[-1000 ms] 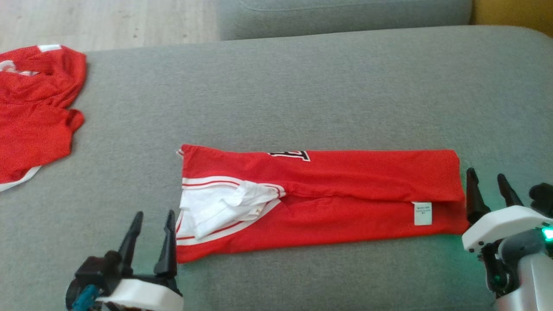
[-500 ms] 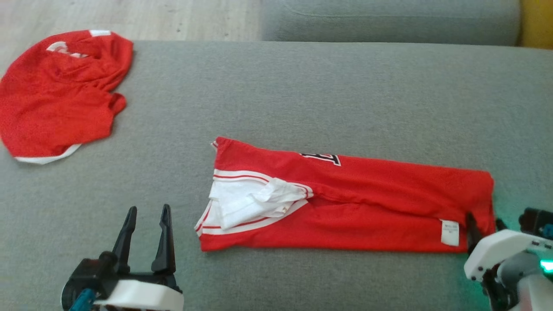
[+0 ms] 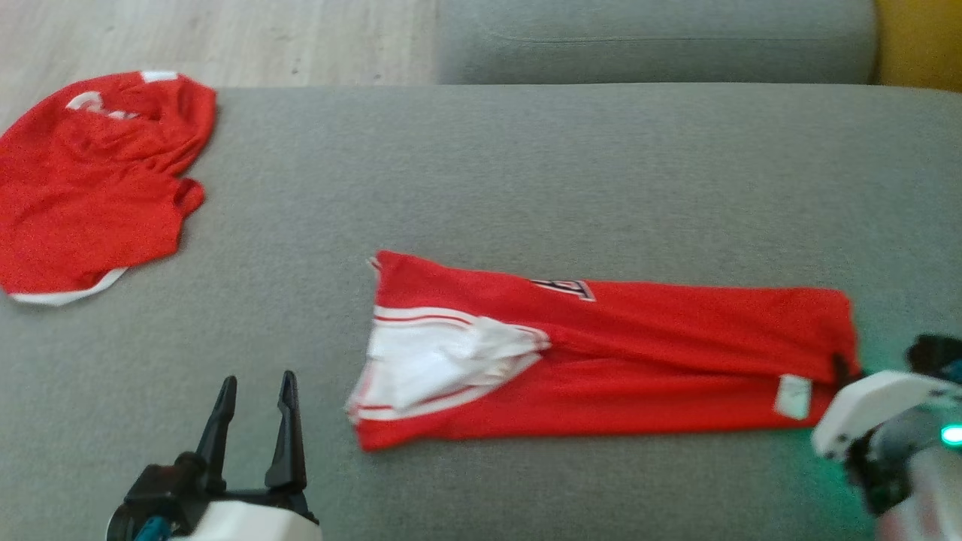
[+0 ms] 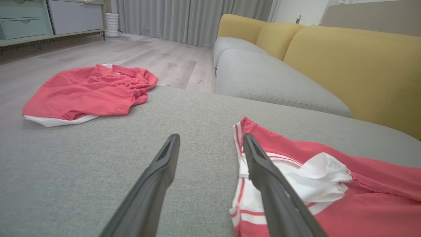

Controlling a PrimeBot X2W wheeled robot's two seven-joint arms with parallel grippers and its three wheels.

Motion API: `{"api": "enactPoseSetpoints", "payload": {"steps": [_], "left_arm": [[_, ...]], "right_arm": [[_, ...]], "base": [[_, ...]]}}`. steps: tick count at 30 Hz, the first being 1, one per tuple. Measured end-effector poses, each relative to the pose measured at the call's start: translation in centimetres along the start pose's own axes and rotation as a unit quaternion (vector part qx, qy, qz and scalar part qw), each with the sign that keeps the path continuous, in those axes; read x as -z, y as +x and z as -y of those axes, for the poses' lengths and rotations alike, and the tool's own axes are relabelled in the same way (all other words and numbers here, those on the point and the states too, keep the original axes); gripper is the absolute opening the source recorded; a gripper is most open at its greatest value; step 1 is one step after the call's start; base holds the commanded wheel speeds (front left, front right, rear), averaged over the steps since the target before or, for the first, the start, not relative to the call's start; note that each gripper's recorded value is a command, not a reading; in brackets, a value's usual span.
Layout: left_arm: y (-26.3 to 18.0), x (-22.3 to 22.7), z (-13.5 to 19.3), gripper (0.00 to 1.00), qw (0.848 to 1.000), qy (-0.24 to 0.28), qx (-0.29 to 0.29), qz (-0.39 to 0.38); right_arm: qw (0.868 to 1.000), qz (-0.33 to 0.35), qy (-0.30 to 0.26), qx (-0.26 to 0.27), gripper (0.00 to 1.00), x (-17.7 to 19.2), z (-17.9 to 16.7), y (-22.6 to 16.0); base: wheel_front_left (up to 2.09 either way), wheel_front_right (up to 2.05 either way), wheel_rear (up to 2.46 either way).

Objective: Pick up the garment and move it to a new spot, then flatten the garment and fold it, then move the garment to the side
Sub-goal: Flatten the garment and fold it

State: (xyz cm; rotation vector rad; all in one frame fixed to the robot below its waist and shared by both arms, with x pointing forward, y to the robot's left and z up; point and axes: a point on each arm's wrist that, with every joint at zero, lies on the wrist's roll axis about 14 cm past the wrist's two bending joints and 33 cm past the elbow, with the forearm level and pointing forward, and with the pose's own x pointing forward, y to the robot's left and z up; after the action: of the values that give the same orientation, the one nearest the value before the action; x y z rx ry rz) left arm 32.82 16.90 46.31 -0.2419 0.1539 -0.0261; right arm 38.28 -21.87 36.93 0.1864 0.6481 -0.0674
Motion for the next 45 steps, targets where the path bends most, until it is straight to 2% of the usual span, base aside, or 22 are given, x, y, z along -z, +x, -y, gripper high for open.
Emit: {"api": "enactPoseSetpoints", "payload": {"steps": [7,9,12,16,23,29,35,40,45], "left_arm": [[0.9,0.1,1.9,1.0,0.999,0.001,0.032,-0.003],[1.1,0.2,2.3,1.0,0.999,0.001,0.039,-0.005],[1.3,0.5,3.0,1.0,0.999,0.0,0.046,-0.01],[1.5,0.8,3.4,1.0,0.999,-0.002,0.052,-0.013],[1.3,0.9,3.2,1.0,0.999,-0.005,0.051,-0.014],[0.9,0.8,2.7,1.0,0.999,-0.01,0.043,-0.011],[1.1,0.4,2.1,1.0,0.999,-0.01,0.035,-0.006],[1.4,0.0,1.3,1.0,1.0,-0.007,0.024,0.0],[1.6,-0.1,0.8,1.0,1.0,-0.005,0.02,0.001]], "right_arm": [[0.994,0.054,0.004,0.092,0.0,-4.7,9.1,-2.8],[0.993,0.064,0.007,0.103,0.0,-5.3,10.1,-3.4],[0.992,0.077,0.022,0.093,0.0,-5.8,9.5,-3.7],[0.995,0.086,0.022,0.041,0.0,-6.1,5.5,-3.5],[0.989,0.113,0.012,-0.098,0.0,-7.7,-5.4,-4.0],[0.968,0.102,0.005,-0.229,0.0,-7.3,-14.5,-5.6],[0.943,0.053,0.01,-0.328,0.0,-4.3,-20.9,-6.7],[0.927,0.015,0.01,-0.376,0.0,-2.1,-24.4,-6.7],[0.917,-0.004,-0.007,-0.399,0.0,-1.2,-26.7,-6.1]], "base": [[0.0,0.0,0.0],[0.0,0.0,0.0],[0.0,0.0,0.0],[0.0,0.0,0.0],[0.0,0.0,0.0],[0.0,0.0,0.0],[0.0,0.0,0.0],[0.0,0.0,0.0],[0.0,0.0,0.0]]}}
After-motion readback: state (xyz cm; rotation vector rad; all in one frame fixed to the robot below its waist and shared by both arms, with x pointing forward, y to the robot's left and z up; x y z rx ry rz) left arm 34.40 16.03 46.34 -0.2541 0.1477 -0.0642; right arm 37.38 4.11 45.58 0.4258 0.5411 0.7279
